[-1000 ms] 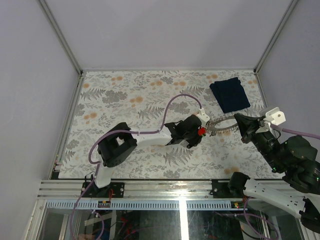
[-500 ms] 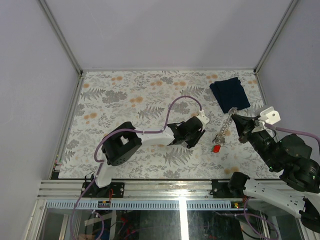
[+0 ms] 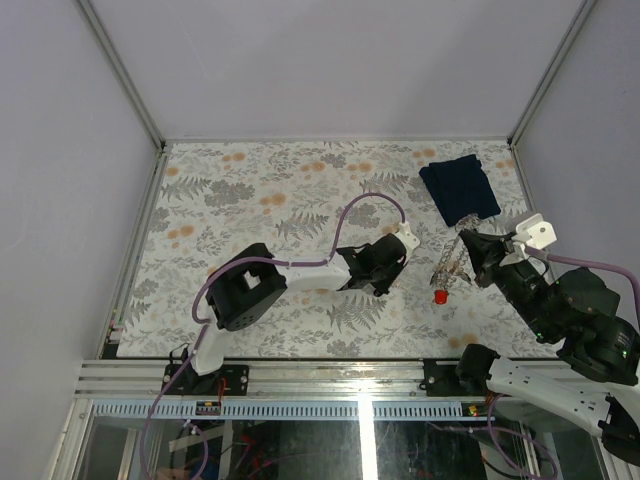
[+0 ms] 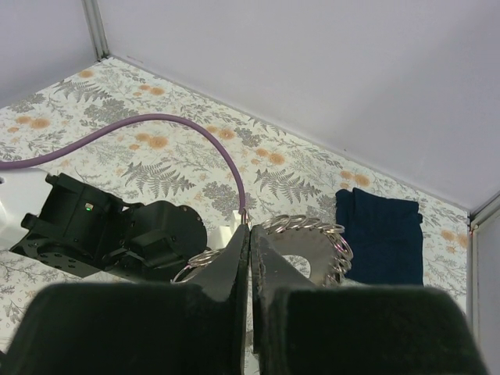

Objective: Put the keys on the keyring
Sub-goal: Pick up the key from the center of the board.

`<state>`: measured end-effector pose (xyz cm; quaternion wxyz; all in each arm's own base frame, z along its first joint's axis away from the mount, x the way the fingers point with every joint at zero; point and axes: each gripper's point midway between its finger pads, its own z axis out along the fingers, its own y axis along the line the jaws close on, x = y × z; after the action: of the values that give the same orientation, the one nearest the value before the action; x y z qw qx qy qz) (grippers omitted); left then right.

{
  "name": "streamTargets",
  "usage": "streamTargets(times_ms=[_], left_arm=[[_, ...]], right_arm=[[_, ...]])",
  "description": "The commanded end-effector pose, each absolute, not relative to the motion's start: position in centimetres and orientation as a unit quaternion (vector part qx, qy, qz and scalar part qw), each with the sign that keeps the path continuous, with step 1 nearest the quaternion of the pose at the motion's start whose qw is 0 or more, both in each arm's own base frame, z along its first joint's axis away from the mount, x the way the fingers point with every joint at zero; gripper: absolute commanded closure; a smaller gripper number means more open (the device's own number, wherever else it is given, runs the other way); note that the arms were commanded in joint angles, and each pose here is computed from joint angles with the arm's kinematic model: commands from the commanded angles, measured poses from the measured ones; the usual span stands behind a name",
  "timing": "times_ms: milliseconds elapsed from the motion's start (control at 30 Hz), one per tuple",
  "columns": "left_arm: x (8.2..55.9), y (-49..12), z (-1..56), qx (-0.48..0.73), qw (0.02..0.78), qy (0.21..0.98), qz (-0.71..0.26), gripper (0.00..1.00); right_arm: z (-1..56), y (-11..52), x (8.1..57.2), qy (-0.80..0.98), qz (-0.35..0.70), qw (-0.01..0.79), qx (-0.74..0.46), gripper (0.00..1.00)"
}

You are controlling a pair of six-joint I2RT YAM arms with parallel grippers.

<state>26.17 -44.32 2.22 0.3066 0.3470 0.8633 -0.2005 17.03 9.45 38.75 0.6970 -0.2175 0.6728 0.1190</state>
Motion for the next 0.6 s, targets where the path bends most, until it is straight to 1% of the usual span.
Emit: streamTargets(times_ms=[0, 167, 333, 567], left_arm=[[26.6, -45.5, 3.4, 0.353, 0.324, 0.852, -0.212, 1.0], [26.4, -45.1, 5.4, 0.363, 0.34, 0.84, -0.219, 1.0], [25.7, -43.5, 10.5, 0.373, 0.404, 0.797, -0.25, 1.0], [24.0, -39.7, 17.7, 0.376, 0.484, 0.736, -0.288, 1.0]], right_arm=[[40.8, 9.7, 17.1, 0.652, 0.141, 0.719, -0.196, 1.0], [40.7, 9.8, 17.1, 0.652, 0.139, 0.718, -0.2, 1.0], [40.6, 10.2, 17.0, 0.644, 0.143, 0.722, -0.211, 1.0], [40.5, 12.6, 16.5, 0.613, 0.173, 0.727, -0.256, 1.0]])
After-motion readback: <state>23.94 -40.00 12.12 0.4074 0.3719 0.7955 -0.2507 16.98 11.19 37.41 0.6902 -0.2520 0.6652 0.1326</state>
